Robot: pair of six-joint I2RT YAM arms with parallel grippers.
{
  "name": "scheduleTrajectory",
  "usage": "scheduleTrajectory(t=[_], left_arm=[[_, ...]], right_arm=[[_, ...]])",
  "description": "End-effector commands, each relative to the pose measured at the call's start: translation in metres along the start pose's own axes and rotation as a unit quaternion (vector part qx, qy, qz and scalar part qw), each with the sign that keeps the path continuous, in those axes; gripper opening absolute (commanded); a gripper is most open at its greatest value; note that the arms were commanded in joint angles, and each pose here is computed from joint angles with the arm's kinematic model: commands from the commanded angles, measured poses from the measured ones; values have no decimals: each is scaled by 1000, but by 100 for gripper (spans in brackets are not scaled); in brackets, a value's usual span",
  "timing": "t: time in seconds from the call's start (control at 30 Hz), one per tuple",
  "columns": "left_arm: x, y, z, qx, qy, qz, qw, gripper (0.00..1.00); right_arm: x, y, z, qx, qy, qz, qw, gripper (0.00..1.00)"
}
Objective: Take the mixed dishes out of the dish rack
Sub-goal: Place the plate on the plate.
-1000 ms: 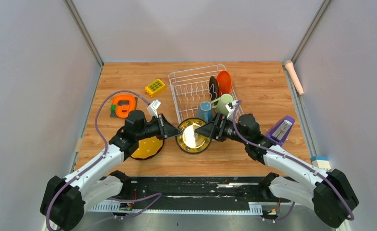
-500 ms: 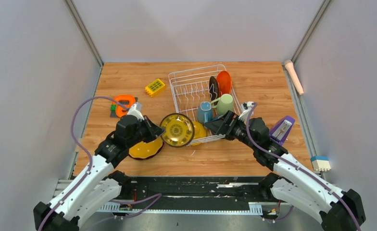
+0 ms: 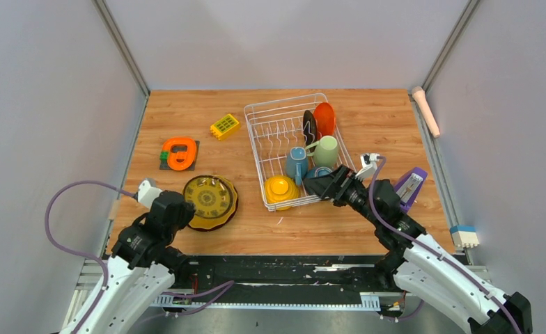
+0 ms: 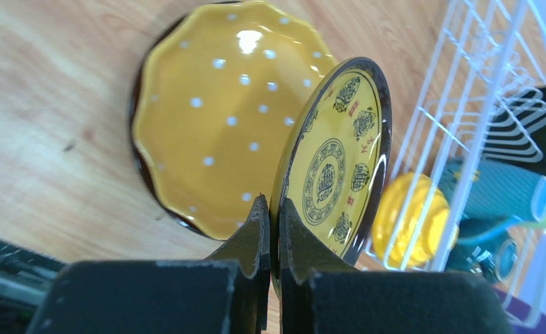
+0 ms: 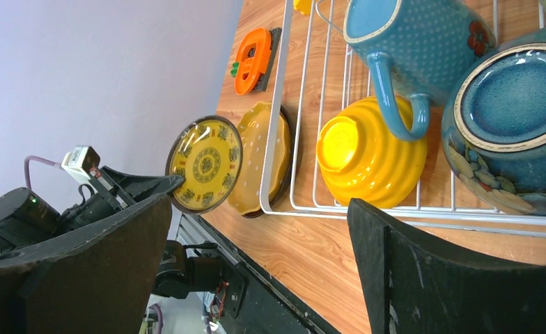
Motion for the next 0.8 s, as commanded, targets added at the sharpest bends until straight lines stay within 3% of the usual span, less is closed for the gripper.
scheduleTrajectory(t=[0.0,0.33,0.6,0.77], left_arm=[[-4,-23,24,-47,-66,-68,994,0],[9,-17,40,-40,-118,-77,989,4],[22,-6,36,-23,-122,-58,991,18],[28,-3,33,-14,-123,-54,991,32]], right_arm=[[-1,-10,2,3,1,-25,1000,100],[7,-7,-1,-3,12,-11,1000,100],[11,-2,-9,-4,26,-3,1000,100],[10,-3,-12,-6,33,-9,999,100]])
Point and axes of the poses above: each gripper's point midway between its finger pads, its own x axis out along the fingers, its own z axis along the line the jaws close on, y = z × x, the point moved 1 cm from there along -x, back along the fingers, and after that the axes turned 13 degrees about -x, right-handed, at the moved point
